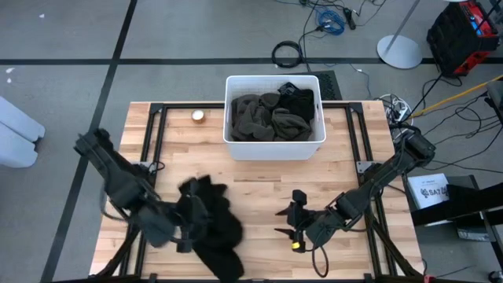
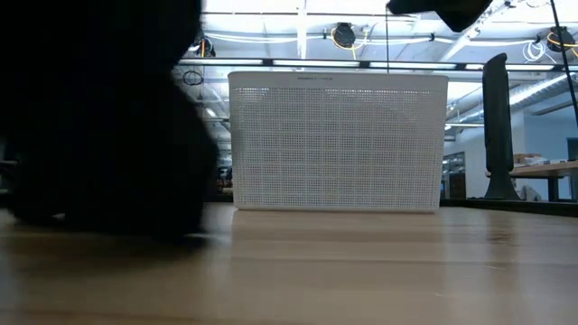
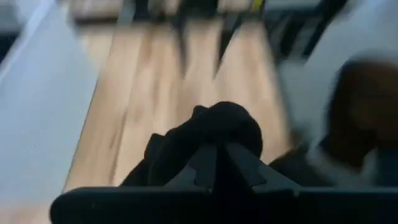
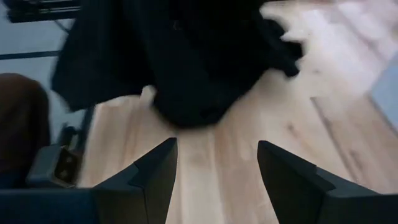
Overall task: Fold laundry
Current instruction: Fold the black shirt
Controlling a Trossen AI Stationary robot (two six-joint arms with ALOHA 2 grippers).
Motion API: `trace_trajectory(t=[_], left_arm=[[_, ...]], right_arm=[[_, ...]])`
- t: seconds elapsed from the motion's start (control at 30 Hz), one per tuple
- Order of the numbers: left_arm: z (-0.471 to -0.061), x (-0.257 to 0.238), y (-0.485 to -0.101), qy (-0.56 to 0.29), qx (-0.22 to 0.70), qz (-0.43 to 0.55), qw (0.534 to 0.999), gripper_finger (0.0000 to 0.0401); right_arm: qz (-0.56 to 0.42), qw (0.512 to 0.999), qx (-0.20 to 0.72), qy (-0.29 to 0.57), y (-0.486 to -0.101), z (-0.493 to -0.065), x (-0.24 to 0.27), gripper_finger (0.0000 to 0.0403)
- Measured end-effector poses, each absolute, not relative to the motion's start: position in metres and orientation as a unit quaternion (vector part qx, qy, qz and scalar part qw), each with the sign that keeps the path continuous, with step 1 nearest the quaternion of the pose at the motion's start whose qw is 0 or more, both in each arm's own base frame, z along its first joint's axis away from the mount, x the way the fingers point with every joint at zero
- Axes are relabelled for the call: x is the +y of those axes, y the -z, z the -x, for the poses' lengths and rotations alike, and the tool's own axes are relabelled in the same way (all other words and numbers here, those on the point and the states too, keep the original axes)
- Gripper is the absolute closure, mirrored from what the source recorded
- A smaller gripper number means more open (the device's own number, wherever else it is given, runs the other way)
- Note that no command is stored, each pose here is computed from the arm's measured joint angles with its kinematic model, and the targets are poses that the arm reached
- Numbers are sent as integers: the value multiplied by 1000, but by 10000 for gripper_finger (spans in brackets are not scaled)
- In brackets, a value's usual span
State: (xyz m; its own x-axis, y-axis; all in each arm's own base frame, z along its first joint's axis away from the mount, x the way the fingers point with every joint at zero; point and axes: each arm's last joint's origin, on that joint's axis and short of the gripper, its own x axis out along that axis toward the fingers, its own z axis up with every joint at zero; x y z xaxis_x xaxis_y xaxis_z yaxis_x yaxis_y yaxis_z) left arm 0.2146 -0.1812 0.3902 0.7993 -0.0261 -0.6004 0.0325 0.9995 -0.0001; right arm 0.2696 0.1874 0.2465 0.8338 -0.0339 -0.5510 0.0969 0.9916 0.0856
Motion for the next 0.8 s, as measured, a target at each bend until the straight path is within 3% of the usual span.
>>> trace_trajectory(t=[0.17,0.3,0.53,0.8], left_arm=[[-205,-175,-435,78,177,10,981,387],[-202,-173,-448,90,130,18,987,387],[-205,-175,-442,88,148,7,985,385],[-209,-179,-429,82,184,-18,979,382]], right_arm=[[-45,955,291,43,-229,-279,194,193],[-6,949,311,40,-206,-288,199,193],[11,950,310,37,-191,-300,200,193],[-13,920,390,-40,-184,-294,199,193]])
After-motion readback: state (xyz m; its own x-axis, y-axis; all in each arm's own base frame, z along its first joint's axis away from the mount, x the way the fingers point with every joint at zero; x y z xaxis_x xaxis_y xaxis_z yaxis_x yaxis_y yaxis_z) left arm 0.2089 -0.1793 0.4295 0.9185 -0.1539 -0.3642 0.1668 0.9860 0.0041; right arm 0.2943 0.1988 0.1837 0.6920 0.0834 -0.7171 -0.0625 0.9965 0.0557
